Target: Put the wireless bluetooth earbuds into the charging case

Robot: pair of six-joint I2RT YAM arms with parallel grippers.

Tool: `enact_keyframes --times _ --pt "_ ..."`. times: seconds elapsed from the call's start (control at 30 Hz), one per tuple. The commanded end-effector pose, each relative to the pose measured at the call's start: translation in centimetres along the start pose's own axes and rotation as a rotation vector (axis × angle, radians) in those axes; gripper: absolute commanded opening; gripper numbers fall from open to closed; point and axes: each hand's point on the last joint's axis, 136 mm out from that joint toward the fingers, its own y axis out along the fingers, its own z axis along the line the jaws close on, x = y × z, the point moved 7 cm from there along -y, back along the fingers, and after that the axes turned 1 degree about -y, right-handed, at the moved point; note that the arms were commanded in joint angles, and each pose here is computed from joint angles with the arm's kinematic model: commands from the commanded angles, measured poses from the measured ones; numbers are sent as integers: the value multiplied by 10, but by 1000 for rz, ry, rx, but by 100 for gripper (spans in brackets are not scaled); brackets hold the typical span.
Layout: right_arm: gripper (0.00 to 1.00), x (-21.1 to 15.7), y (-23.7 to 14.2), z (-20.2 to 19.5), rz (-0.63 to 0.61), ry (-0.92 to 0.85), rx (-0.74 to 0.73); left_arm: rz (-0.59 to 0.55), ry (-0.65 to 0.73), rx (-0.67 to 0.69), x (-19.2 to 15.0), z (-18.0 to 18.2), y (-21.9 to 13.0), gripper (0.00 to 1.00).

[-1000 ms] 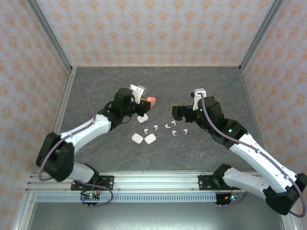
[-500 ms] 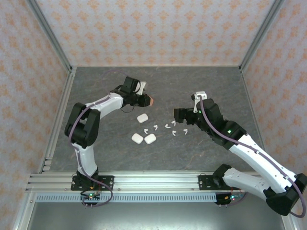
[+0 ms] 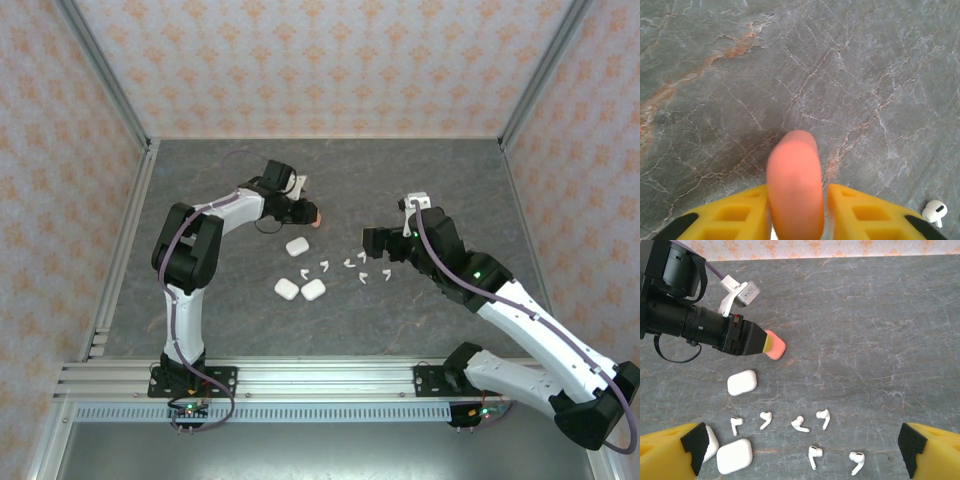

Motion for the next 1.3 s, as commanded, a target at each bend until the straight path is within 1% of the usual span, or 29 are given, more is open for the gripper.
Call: enact_keyframes --times 0.0,0.2,0.37,0.53,0.7,0.8,0.9,1.0,1.1,1.27 --pt "99 -4 0 -3 21 -32 -22 19 -16 16 1 6 3 38" --pt "99 -6 2 -3 42 -46 -23 11 -12 34 3 10 -1 43" --pt "99 -9 3 -3 75 -62 -29 -31 9 55 8 7 -19 46" --pt "99 -16 8 0 132 -49 -9 -122 45 47 9 -7 -52 48" --pt "99 -27 20 14 201 -82 111 -263 76 38 -2 -23 -100 50" --pt "99 -33 30 21 214 -166 171 -342 67 32 -16 -28 -126 50" --pt "99 -40 38 30 214 -295 271 -419 45 50 -33 -29 -151 53" --pt "99 -48 42 40 208 -453 392 -492 12 86 -51 -27 -174 56" --pt "99 -58 49 46 205 -621 483 -566 -42 130 -68 -21 -193 62" --pt "99 -71 67 56 197 -858 551 -632 -88 220 -97 -9 -215 67"
